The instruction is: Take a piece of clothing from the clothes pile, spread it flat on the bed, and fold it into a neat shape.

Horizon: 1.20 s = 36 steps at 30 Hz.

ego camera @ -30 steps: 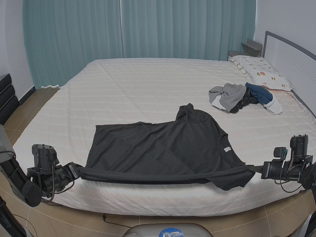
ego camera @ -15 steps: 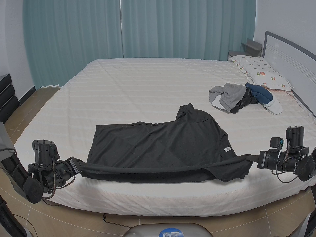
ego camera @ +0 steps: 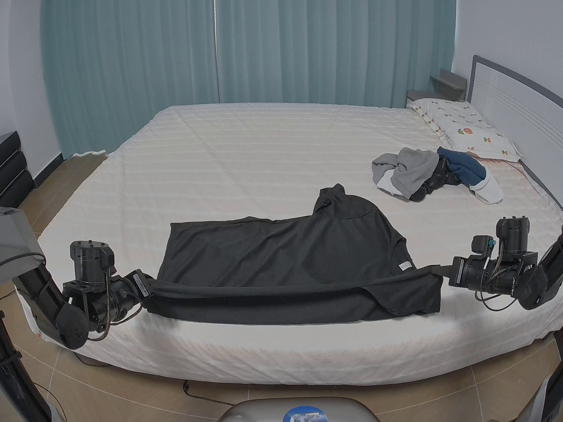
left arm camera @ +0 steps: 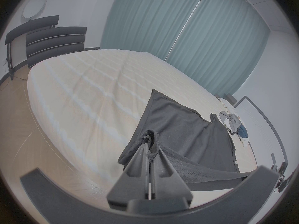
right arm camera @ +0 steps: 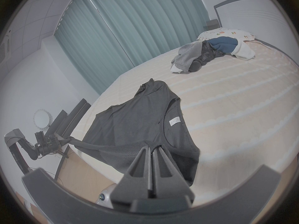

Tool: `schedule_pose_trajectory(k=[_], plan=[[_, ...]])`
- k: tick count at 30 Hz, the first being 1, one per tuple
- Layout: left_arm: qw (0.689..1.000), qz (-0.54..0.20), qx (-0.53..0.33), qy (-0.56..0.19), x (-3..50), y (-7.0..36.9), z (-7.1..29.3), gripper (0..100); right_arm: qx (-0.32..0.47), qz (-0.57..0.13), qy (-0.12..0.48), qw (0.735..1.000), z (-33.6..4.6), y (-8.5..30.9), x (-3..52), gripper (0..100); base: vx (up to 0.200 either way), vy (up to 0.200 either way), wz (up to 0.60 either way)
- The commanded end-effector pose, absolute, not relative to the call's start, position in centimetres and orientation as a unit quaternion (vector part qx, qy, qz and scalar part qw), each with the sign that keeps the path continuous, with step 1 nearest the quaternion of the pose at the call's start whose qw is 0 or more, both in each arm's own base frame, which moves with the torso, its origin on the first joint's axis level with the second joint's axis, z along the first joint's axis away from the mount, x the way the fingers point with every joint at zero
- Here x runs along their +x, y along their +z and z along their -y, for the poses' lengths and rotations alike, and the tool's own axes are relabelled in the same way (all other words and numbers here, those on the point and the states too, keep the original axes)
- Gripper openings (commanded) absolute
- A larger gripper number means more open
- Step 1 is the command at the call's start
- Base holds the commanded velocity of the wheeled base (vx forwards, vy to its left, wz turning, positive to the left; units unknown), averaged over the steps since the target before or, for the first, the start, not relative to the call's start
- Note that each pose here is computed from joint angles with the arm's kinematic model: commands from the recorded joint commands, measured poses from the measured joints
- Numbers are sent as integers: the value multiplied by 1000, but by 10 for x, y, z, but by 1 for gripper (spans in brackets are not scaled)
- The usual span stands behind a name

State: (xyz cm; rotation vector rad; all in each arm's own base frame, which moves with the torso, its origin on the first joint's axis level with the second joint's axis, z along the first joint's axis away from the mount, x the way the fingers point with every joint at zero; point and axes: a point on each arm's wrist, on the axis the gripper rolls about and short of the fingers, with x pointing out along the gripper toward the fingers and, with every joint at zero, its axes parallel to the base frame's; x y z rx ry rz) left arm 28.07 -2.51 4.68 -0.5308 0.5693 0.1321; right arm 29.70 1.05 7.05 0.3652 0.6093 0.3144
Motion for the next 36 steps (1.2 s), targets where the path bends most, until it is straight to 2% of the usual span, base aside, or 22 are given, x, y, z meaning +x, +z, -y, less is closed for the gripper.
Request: schedule_pose_trajectory(k=[1, 23, 24, 26, 27, 36], plan=[[920, -286, -258, 68, 295, 35, 26, 0, 179, -311, 148, 922, -11, 56, 309, 0, 0, 0, 0], [911, -270, -300, 80, 332, 20, 30, 0, 222, -323, 133, 911, -12, 30, 343, 0, 0, 0, 0], [911, -268, -302, 79, 334, 20, 30, 100, 223, -322, 133, 910, -12, 28, 344, 0, 0, 0, 0], [910, -267, -307, 80, 336, 19, 30, 100, 223, -320, 133, 911, -12, 26, 345, 0, 0, 0, 0], [909, -268, -309, 81, 337, 18, 30, 100, 223, -319, 133, 912, -12, 24, 346, 100, 0, 0, 0], [902, -253, -338, 90, 339, 25, 27, 100, 257, -297, 118, 912, -8, 26, 350, 100, 0, 0, 0]])
